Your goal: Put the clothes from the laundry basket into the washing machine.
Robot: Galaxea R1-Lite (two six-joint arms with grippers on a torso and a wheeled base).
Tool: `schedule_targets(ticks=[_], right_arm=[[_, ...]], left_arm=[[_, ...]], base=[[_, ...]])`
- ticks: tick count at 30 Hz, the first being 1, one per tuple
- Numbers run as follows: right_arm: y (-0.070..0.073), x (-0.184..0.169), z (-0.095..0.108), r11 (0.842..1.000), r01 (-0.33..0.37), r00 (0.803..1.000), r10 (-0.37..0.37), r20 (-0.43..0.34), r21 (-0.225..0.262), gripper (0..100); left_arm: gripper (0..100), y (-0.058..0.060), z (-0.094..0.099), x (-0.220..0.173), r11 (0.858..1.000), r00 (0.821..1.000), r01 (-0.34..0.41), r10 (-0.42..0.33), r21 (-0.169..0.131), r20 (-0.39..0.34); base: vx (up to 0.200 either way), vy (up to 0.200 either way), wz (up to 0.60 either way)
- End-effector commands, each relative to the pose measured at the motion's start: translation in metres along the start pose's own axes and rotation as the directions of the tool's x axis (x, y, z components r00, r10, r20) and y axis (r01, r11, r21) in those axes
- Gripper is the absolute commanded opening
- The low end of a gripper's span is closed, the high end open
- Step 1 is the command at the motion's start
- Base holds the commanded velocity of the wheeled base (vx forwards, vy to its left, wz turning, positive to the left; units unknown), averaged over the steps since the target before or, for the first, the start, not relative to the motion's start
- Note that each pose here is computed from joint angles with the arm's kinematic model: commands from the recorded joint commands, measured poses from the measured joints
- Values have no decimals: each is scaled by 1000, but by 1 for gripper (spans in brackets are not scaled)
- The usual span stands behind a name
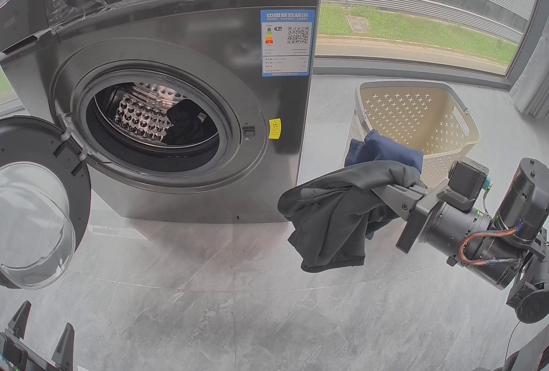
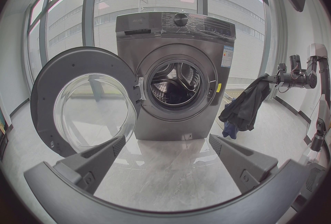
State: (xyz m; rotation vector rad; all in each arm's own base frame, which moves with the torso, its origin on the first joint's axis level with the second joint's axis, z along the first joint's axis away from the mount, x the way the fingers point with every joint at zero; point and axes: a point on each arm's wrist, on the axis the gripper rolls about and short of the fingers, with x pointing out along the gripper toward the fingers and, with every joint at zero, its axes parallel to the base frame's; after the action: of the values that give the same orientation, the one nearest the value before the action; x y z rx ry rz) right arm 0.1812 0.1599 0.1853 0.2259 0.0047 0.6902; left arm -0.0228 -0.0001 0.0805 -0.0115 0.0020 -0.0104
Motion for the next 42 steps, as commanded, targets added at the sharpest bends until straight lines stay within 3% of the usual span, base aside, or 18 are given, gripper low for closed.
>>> schedule_targets(ticks=[1, 5, 14, 42], right_arm=[[2, 3, -2, 1000, -6, 1000, 6, -9, 0, 0], [2, 6, -3, 1000, -7, 1000, 7, -1, 0, 0], [1, 9, -4, 1000, -8, 999, 7, 36, 2, 0], [2, 9, -9, 1000, -10, 1000, 10, 17, 2, 0]], left_arm=[[100, 0, -5, 1, 1000, 1000, 0, 0, -2, -7], [100, 0, -4, 0, 1000, 1000, 3, -3, 2, -6], [100, 0, -4, 0, 1000, 1000, 5, -5, 7, -7], [100, 0, -4, 1, 1000, 1000, 5, -5, 2, -9]], base=[[-200, 0, 0], [-200, 0, 0], [0, 0, 0], [0, 200, 0]])
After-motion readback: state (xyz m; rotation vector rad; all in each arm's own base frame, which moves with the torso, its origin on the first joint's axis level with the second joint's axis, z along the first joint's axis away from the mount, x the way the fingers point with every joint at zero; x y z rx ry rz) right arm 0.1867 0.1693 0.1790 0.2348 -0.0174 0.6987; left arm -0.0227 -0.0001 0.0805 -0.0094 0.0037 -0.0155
